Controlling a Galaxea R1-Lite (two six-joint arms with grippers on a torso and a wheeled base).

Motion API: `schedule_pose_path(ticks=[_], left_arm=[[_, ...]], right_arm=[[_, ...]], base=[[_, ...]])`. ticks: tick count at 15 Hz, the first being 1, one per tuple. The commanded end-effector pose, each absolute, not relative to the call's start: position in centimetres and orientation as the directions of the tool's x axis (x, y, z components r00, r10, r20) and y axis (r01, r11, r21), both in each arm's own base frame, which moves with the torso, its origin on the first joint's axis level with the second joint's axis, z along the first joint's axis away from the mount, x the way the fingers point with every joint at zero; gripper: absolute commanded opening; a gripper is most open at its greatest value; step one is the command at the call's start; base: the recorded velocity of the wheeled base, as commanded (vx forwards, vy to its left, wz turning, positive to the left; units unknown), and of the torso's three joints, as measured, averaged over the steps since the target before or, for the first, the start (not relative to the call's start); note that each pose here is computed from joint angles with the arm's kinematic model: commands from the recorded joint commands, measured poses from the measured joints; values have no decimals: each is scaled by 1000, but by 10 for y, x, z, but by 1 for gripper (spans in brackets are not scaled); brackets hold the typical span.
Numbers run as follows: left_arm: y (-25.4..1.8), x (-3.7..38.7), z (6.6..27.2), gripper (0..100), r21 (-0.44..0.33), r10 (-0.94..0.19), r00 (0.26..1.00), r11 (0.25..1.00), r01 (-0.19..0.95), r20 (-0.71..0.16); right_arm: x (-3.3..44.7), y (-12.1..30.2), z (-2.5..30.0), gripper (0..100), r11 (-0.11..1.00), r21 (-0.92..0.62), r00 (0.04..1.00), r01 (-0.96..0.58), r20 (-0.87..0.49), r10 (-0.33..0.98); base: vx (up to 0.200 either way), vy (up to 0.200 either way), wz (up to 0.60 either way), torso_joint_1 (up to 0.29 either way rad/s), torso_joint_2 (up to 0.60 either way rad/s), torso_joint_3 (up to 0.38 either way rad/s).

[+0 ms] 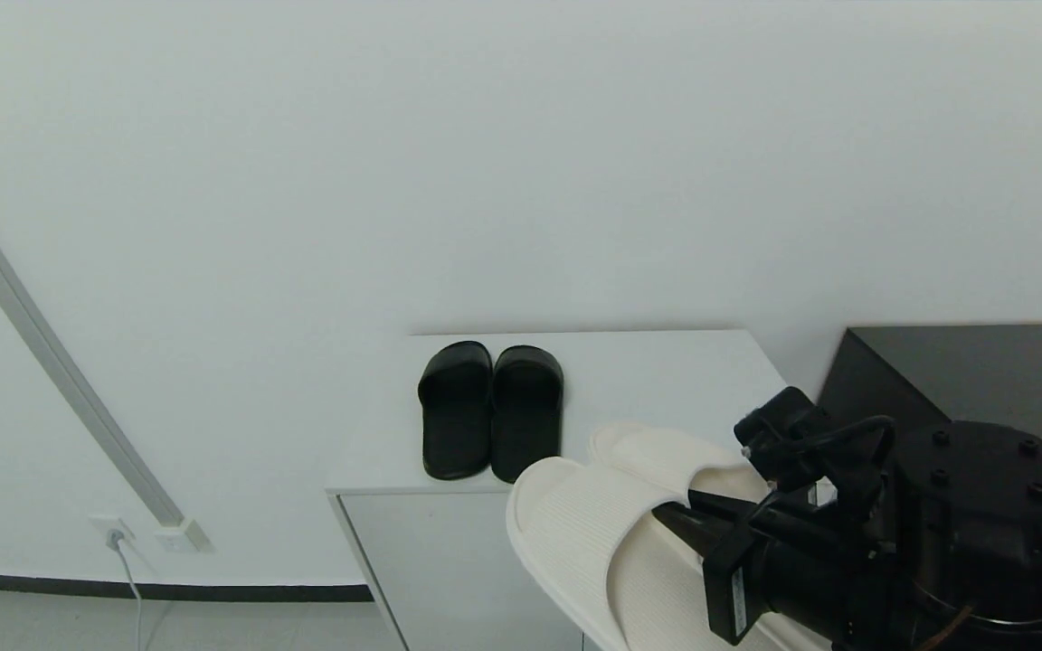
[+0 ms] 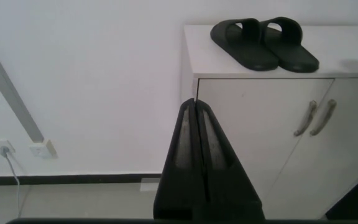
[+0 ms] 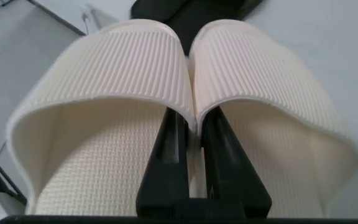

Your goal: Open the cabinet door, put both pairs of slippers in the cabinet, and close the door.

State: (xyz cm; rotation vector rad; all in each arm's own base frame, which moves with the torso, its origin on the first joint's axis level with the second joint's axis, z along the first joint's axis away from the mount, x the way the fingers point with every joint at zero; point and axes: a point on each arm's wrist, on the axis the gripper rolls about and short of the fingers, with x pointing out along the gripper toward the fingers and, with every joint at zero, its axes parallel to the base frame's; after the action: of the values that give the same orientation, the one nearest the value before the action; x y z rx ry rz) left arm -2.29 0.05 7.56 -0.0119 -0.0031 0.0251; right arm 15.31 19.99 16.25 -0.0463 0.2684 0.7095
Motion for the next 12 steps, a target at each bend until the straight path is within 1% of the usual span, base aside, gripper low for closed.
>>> schedule_pose_path(ticks=[1, 5, 12], left_arm=[[1, -23, 76, 0, -12, 26, 1000, 1000, -26, 2], [1, -23, 76, 0, -12, 26, 1000, 1000, -26, 2], [1, -23, 76, 0, -12, 26, 1000, 1000, -26, 2]], right_arm=[[152, 198, 161, 0, 756, 49, 721, -653, -264, 640], [145, 192, 160, 0, 712, 46, 677, -701, -271, 684], [144, 190, 154, 0, 704, 31, 667, -710, -292, 686]], base=[[-200, 0, 0, -2, 7, -2], [0, 0, 0, 0, 0, 0], [0, 0, 0, 0, 0, 0]])
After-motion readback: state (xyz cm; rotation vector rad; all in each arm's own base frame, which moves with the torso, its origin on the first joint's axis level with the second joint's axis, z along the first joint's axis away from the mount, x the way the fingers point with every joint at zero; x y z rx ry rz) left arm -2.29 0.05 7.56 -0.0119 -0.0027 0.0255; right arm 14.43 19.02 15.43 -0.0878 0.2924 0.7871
